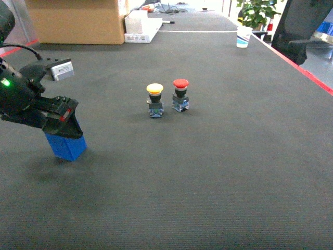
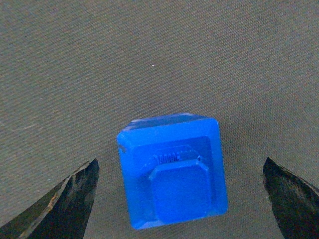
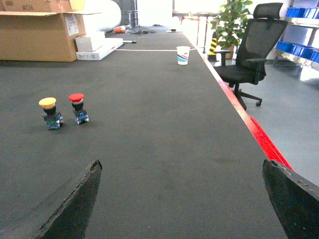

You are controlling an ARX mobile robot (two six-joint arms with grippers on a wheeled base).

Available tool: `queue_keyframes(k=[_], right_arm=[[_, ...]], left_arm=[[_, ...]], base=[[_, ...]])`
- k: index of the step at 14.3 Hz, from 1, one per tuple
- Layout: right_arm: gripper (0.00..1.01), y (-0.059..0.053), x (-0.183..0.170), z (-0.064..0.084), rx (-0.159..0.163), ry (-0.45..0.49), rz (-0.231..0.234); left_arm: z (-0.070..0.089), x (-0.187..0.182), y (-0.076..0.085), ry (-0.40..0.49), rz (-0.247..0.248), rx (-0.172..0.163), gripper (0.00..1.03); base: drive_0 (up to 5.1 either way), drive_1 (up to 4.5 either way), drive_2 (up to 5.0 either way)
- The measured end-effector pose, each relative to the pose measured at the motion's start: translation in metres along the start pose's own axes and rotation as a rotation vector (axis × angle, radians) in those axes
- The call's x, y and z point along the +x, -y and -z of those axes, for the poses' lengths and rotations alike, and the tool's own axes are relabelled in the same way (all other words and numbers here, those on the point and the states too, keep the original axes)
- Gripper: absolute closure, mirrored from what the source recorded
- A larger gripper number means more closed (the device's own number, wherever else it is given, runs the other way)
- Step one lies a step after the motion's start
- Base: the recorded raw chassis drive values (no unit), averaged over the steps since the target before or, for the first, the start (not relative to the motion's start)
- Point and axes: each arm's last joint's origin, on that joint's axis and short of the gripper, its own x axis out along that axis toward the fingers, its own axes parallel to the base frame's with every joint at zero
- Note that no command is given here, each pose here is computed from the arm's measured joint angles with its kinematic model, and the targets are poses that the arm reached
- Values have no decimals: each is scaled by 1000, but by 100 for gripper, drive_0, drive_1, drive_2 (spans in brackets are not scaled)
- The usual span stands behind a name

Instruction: Pick blue part to blue bin on bottom shelf

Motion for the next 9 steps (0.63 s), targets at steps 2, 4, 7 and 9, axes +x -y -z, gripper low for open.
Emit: queue_keyframes(k=[2, 4, 7, 9], right_arm=[[3, 0, 0, 0, 0, 0, 0], [3, 0, 0, 0, 0, 0, 0], [3, 0, 0, 0, 0, 0, 0], [3, 0, 0, 0, 0, 0, 0]], left_arm=[[-1, 8, 0, -6, -10, 6, 5], [-5, 13, 1, 18, -49, 23, 7], [-6, 17, 4, 7, -76, 29, 45], [-7, 17, 4, 5, -102, 45, 58]], base=[[0, 0, 0], [0, 0, 0], [0, 0, 0], [0, 0, 0]])
